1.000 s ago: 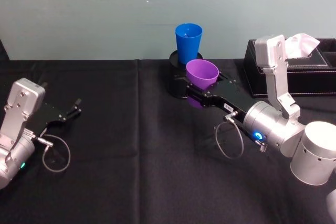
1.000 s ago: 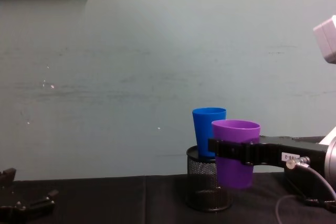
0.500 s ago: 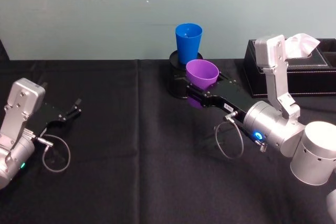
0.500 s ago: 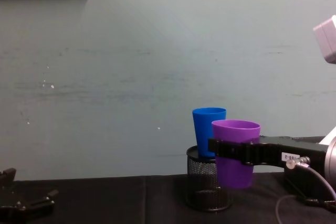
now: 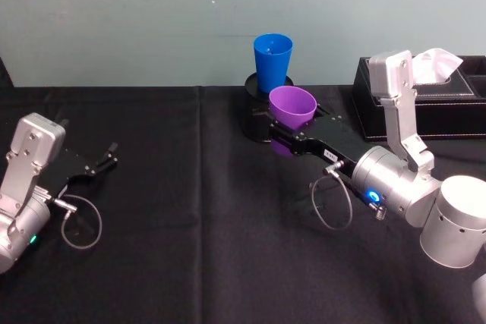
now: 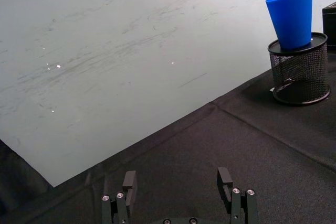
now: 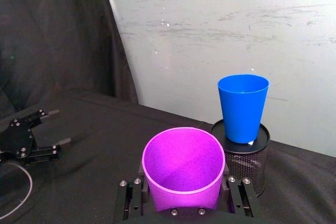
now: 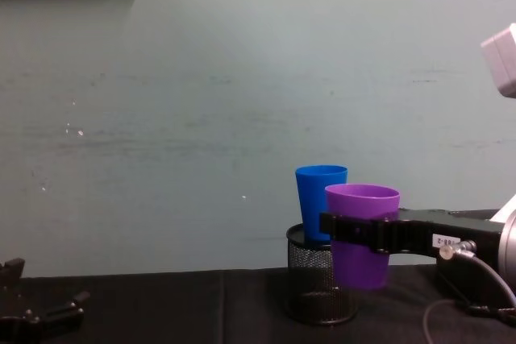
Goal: Pick up one cup with a gripper and tap it against the other cup.
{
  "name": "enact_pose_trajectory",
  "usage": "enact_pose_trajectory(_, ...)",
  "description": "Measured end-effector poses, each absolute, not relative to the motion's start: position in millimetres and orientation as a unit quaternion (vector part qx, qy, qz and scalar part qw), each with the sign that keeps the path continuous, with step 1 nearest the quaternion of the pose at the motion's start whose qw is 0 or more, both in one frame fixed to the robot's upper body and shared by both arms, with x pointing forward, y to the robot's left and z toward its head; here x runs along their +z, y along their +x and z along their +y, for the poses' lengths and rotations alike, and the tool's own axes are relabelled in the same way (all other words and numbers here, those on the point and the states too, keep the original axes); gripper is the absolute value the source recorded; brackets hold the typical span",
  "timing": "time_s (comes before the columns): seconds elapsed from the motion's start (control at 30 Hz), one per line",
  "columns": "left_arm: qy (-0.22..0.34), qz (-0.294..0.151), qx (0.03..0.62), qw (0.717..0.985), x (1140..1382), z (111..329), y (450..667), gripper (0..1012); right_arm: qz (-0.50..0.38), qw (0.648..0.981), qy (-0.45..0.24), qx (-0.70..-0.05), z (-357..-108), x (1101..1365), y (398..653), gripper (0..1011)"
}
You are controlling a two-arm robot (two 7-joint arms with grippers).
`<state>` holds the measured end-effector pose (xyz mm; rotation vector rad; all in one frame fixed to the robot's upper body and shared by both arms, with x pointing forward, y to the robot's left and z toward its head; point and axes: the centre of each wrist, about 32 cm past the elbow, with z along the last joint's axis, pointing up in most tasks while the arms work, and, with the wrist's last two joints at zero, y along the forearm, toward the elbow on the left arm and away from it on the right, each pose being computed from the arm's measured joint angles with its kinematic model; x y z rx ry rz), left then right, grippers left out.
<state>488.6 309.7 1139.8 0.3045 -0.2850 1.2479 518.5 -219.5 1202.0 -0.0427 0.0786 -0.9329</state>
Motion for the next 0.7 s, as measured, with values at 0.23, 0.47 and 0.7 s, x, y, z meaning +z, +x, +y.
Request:
enact_pose_trajectory(0.23, 0.141, -0.132, 0.580, 0.791, 1139.8, 309.7, 488.6, 1000, 0.038, 0.892, -0.021, -0.450, -219.5, 1202.0, 518.5, 731)
enact_pose_trajectory(0.47, 0.142, -0.132, 0.580, 0.791, 1139.8, 309.7, 488.6, 1000, 0.038, 0.892, -0.021, -0.450, -219.5, 1202.0, 518.5, 731)
enact_pose_trajectory(0.7, 0.142, -0.132, 0.580, 0.791, 1139.8, 309.7, 488.6, 1000, 0.038, 0.892, -0.021, -0.450, -219.5, 1201.9, 518.5, 731)
